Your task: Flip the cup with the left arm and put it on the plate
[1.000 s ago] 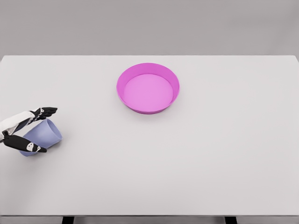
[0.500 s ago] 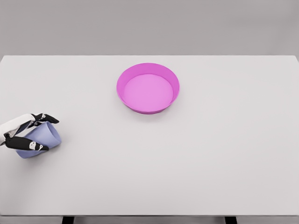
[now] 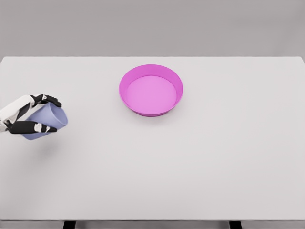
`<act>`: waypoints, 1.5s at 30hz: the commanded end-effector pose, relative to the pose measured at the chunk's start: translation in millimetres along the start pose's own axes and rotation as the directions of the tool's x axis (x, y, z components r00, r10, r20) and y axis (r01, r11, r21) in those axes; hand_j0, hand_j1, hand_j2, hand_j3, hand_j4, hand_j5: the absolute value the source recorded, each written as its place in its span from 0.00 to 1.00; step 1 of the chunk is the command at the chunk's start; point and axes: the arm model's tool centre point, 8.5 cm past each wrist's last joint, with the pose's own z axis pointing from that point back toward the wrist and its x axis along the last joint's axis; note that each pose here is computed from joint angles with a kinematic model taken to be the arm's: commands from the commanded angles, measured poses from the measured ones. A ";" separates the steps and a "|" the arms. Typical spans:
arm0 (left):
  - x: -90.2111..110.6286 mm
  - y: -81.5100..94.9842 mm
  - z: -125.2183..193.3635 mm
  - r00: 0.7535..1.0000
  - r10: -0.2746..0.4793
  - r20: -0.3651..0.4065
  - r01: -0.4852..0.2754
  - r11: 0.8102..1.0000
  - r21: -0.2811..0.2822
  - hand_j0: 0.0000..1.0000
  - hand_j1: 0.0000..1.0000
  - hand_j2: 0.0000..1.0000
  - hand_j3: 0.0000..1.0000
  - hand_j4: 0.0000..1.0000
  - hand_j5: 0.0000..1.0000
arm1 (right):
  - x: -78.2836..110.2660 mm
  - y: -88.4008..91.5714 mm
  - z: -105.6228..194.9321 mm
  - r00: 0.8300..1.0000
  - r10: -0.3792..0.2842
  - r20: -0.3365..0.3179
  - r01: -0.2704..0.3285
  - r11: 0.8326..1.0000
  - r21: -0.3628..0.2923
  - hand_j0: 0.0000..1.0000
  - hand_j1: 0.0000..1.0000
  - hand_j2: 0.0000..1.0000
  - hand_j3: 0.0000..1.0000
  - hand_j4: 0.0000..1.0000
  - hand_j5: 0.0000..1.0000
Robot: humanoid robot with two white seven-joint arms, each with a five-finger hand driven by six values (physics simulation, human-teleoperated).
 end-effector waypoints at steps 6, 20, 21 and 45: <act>12.7 -15.4 -17.7 0.983 0.059 0.172 -0.069 0.996 0.054 0.50 0.50 0.50 0.50 0.50 0.50 | 1.2 -0.2 -0.1 1.000 0.000 0.002 0.000 1.000 0.000 1.00 1.00 1.00 1.00 1.00 1.00; 34.5 -37.3 -46.9 0.818 0.180 0.547 -0.315 0.935 0.164 0.50 0.50 0.50 0.50 0.50 0.50 | 1.2 -0.2 -0.1 1.000 0.000 0.002 0.000 1.000 0.000 1.00 1.00 1.00 1.00 1.00 1.00; 33.2 -39.7 -51.5 0.811 0.190 0.553 -0.332 0.928 0.167 0.50 0.50 0.50 0.50 0.50 0.50 | 1.2 -0.2 -0.1 1.000 0.000 0.002 0.000 1.000 0.000 1.00 1.00 1.00 1.00 1.00 1.00; 54.4 -93.7 -146.0 0.626 0.342 0.701 -0.583 0.802 0.129 0.44 0.44 0.44 0.44 0.44 0.44 | 1.2 -0.2 -0.1 1.000 0.000 0.002 0.000 1.000 0.000 1.00 1.00 1.00 1.00 1.00 1.00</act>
